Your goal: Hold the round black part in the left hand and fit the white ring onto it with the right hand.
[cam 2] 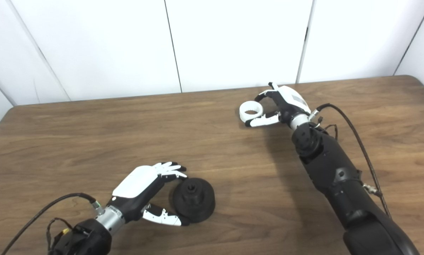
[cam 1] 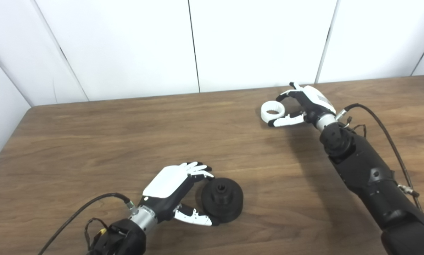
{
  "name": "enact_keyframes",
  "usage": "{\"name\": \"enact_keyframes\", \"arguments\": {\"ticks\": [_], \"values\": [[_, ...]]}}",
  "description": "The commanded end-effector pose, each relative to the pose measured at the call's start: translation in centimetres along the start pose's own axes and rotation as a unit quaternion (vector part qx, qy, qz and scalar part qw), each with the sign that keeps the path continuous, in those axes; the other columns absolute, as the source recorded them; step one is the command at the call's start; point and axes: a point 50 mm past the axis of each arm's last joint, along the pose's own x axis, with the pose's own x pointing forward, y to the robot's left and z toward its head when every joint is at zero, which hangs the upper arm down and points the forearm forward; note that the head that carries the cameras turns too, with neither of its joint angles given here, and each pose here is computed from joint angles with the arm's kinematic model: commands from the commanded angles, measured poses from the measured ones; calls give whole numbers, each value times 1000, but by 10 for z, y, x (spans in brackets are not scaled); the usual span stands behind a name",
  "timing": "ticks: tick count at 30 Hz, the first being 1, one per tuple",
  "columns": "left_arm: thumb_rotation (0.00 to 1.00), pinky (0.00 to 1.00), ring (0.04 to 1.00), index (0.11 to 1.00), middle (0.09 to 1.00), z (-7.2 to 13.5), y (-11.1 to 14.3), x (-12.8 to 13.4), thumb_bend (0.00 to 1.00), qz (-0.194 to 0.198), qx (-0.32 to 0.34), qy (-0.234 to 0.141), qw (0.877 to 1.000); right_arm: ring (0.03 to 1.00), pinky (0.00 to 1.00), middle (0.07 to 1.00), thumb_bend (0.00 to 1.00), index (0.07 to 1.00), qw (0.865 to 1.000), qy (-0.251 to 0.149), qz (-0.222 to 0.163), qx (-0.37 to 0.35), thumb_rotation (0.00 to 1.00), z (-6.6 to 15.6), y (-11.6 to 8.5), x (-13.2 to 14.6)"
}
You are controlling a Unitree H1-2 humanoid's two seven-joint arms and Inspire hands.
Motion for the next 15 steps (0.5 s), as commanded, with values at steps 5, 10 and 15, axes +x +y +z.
{"name": "enact_keyframes", "arguments": {"ticks": [5,10,15], "values": [[441,958,948,688,896,1,6,-4,719,4,13,-1,1000,1000,925,1000,863,731,998,-47,-40,-2,363,29,-27,14],[434,959,952,686,898,2,7,-5,718,1,10,3,1000,1000,930,1000,866,726,998,-45,-41,0,358,28,-23,16],[434,965,950,687,896,3,8,-6,720,3,12,2,1000,1000,933,997,861,716,998,-45,-41,-1,351,29,-18,17]]}}
